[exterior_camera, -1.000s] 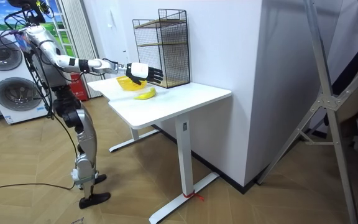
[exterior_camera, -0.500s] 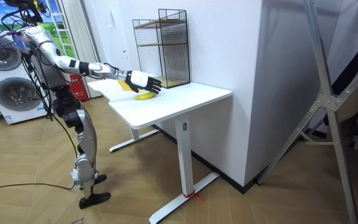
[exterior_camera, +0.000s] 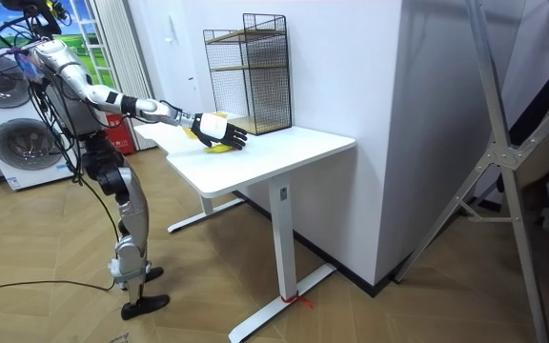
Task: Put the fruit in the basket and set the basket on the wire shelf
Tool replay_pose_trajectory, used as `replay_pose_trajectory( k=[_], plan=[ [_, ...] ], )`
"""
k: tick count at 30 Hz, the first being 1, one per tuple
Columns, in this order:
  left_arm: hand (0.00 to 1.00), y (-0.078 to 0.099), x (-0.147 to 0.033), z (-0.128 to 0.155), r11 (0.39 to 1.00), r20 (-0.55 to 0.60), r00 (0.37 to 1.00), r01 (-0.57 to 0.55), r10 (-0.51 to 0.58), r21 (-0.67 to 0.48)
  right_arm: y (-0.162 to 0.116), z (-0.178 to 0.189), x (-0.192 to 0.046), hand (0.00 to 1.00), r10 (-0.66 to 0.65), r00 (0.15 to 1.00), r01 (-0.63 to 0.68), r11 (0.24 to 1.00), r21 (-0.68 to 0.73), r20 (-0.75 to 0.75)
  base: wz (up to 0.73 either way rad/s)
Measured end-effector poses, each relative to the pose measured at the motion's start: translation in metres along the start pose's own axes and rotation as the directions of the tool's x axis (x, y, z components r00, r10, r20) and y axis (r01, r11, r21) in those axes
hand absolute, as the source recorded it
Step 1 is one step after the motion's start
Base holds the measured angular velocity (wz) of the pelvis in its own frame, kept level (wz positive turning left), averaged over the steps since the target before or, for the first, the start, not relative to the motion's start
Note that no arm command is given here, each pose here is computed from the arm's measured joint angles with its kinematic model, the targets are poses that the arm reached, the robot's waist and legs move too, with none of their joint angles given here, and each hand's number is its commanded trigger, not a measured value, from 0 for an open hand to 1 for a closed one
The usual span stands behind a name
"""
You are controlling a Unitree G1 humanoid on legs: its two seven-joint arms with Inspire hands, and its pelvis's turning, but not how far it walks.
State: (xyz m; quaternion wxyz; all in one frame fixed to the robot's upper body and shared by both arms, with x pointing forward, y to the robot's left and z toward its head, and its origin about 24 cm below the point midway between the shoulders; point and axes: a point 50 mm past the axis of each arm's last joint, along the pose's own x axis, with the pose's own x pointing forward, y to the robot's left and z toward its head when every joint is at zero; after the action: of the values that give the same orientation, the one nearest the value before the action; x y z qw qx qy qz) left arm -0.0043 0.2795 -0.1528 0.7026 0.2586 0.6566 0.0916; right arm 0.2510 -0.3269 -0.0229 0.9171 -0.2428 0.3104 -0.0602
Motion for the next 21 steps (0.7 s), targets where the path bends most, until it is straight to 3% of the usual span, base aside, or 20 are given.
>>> replay_pose_trajectory(
  k=[21],
  plan=[
    [0.0, -0.0002, 0.0015, 0.0036, 1.0, -0.003, 1.0, 0.02, -0.02, 0.006, -0.0006, -0.0073, -0.0008, 0.0, -0.005, 0.999, 0.001, 0.994, -0.113, -0.041, 0.01]
  ],
)
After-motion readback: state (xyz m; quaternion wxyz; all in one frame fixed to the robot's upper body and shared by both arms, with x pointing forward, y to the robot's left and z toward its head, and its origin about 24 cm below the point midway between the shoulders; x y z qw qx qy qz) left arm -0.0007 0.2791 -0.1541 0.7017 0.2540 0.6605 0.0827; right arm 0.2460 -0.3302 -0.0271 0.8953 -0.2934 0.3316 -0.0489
